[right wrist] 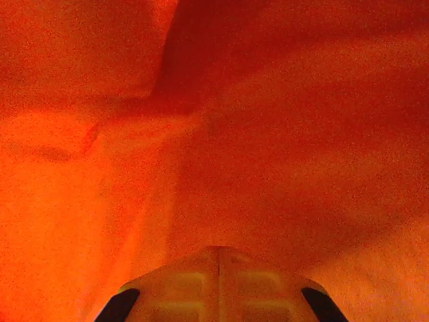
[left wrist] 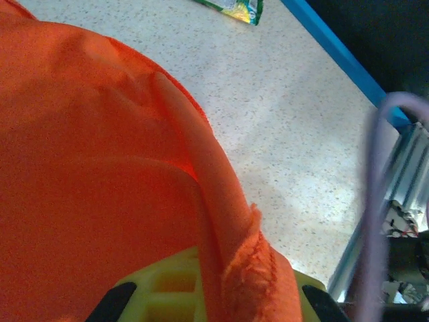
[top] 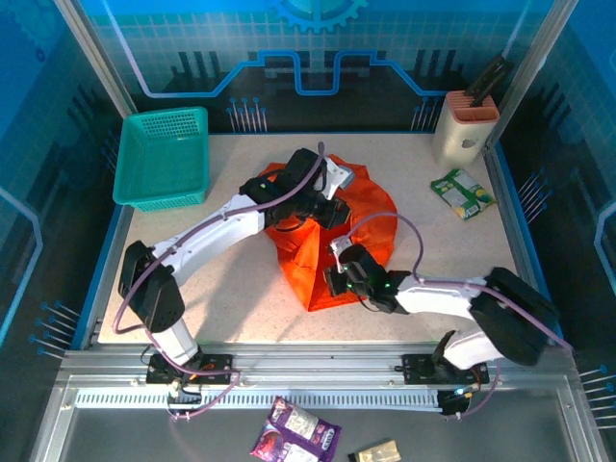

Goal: Fold the inside-out t-shirt

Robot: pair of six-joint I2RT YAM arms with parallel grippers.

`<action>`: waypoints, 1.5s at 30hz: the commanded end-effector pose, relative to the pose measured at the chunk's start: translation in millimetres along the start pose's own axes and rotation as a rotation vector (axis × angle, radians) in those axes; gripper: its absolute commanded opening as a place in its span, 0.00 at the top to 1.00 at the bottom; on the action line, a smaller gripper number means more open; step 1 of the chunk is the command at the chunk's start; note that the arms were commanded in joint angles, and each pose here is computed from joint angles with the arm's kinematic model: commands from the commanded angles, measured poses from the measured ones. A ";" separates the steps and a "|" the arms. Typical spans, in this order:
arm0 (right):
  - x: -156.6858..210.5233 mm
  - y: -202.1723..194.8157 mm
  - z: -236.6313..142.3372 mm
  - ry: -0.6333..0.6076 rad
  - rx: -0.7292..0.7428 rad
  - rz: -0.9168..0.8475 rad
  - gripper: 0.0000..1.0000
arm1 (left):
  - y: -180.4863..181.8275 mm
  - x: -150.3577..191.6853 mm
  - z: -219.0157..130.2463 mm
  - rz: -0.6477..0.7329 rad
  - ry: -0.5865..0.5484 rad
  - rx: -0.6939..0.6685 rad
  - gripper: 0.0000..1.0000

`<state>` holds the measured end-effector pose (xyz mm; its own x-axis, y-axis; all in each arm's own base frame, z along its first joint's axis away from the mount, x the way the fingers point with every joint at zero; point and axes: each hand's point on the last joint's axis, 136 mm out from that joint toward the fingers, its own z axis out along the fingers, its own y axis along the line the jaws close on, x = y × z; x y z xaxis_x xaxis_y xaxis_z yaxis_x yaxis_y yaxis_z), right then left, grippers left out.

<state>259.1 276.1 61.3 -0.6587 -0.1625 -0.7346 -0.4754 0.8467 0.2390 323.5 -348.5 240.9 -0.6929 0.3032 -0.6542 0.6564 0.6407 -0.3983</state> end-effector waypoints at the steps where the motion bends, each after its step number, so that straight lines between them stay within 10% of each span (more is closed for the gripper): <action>1: -77.4 13.8 13.3 -0.286 -0.012 0.059 0.97 | -32.1 -1.4 -32.2 0.000 -0.022 0.096 1.00; 8: -116.2 -26.3 51.2 -0.337 0.015 0.181 0.94 | -59.6 14.4 -47.5 -0.003 -0.013 0.161 1.00; 18: -155.3 -34.7 98.6 -0.291 -0.025 0.166 0.56 | -125.8 -1.3 -73.9 0.076 -0.052 0.328 1.00; 32: -69.9 -24.8 162.7 0.175 0.029 0.006 0.22 | -136.0 -24.1 -98.1 0.107 -0.124 0.310 1.00; 38: -35.6 -51.5 152.0 0.322 0.143 0.046 0.36 | -120.8 -31.8 -112.0 0.107 -0.180 0.208 1.00; 45: -25.1 -66.3 103.9 0.352 0.135 0.150 0.84 | -53.2 -47.0 -131.3 -0.020 -0.275 0.024 1.00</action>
<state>405.9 314.2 21.1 -0.7882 -0.1809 -0.5883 -0.3721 0.9014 0.2214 262.4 -333.1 365.4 -0.5987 0.1821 -0.7800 0.7196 0.5499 -0.4240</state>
